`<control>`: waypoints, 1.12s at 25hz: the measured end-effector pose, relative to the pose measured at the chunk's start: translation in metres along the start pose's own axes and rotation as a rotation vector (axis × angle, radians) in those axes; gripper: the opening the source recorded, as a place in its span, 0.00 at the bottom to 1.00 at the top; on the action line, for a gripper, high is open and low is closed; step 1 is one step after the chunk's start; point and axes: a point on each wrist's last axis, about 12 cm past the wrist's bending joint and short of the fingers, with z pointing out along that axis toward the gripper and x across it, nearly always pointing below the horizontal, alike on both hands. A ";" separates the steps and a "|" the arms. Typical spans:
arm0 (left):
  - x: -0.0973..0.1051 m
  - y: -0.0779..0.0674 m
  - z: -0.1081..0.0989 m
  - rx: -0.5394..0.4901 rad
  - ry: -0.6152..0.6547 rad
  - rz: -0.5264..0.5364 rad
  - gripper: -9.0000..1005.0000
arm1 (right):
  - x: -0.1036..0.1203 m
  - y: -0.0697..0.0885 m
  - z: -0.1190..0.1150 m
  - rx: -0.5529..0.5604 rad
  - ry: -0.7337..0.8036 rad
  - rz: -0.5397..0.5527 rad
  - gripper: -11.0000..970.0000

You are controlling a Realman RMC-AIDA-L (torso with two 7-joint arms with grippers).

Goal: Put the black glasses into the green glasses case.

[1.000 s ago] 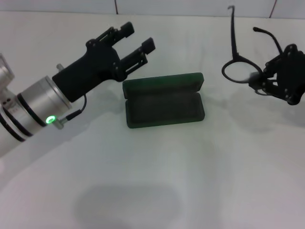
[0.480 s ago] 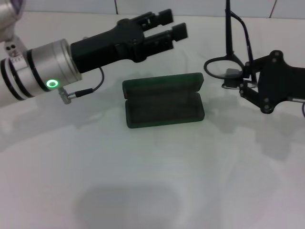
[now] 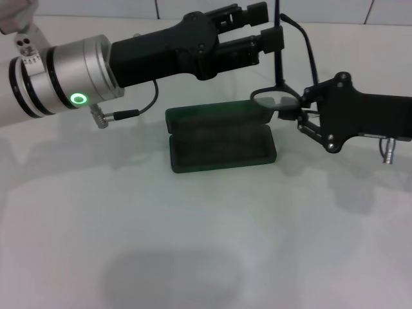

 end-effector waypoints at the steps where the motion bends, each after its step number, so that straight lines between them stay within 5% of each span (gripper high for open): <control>1: 0.000 0.000 0.001 0.005 0.011 -0.011 0.71 | -0.001 0.000 0.002 -0.001 -0.005 -0.007 0.11; 11: 0.002 0.012 0.015 -0.034 0.154 -0.106 0.71 | -0.011 -0.003 0.012 0.040 -0.080 -0.128 0.11; 28: 0.000 0.014 0.028 0.001 0.259 -0.141 0.71 | -0.005 0.007 0.007 0.047 -0.070 -0.144 0.11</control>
